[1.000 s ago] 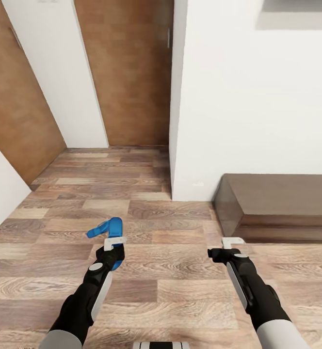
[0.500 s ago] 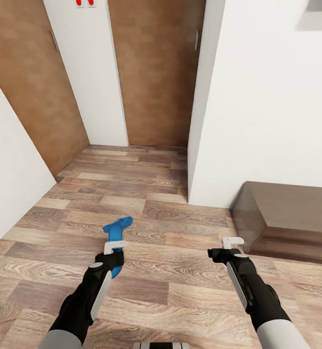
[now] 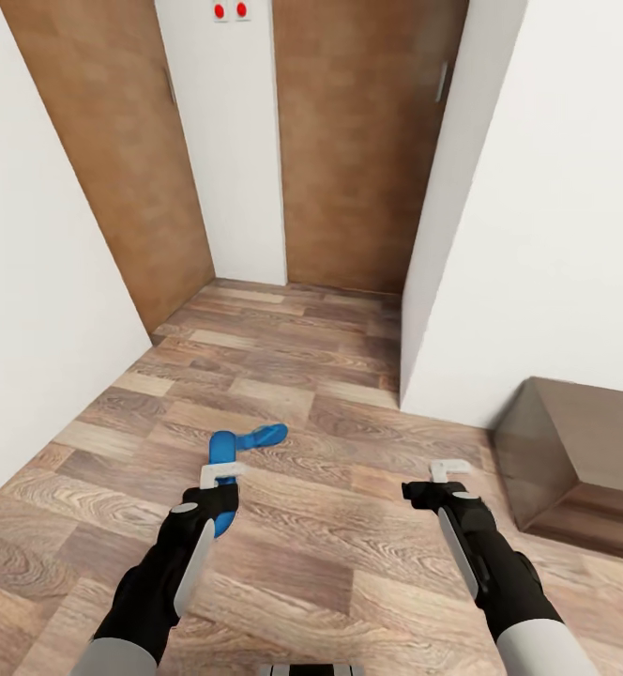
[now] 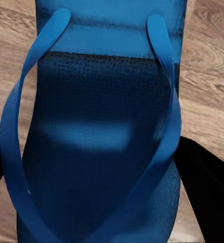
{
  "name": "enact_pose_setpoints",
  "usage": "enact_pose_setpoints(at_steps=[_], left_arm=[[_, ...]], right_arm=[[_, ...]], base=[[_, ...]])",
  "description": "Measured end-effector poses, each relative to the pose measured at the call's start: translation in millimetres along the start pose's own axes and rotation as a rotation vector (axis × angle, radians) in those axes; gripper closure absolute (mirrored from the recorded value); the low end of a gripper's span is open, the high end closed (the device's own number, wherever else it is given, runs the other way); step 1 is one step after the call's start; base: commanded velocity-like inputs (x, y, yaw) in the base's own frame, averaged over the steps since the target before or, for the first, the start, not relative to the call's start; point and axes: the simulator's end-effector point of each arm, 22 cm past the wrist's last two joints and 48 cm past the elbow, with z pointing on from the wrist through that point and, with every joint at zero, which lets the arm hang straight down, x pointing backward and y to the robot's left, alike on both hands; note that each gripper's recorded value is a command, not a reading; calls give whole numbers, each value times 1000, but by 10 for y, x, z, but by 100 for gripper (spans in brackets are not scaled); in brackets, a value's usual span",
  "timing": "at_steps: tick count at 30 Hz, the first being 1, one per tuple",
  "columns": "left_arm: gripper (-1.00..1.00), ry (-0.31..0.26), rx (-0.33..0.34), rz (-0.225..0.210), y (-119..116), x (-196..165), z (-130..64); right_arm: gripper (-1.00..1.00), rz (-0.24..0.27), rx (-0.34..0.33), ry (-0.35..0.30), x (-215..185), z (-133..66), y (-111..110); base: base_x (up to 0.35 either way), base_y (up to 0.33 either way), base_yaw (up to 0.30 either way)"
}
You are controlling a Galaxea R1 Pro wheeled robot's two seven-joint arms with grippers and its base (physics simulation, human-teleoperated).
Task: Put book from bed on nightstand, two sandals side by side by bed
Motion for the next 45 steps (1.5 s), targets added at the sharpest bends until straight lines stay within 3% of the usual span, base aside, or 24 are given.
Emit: enact_pose_setpoints(at_steps=[45], left_arm=[[100,-18,2,15,-45,-73,-51]], right_arm=[[-100,1,1,-14,-76,-51,-5]], base=[[317,-100,240]])
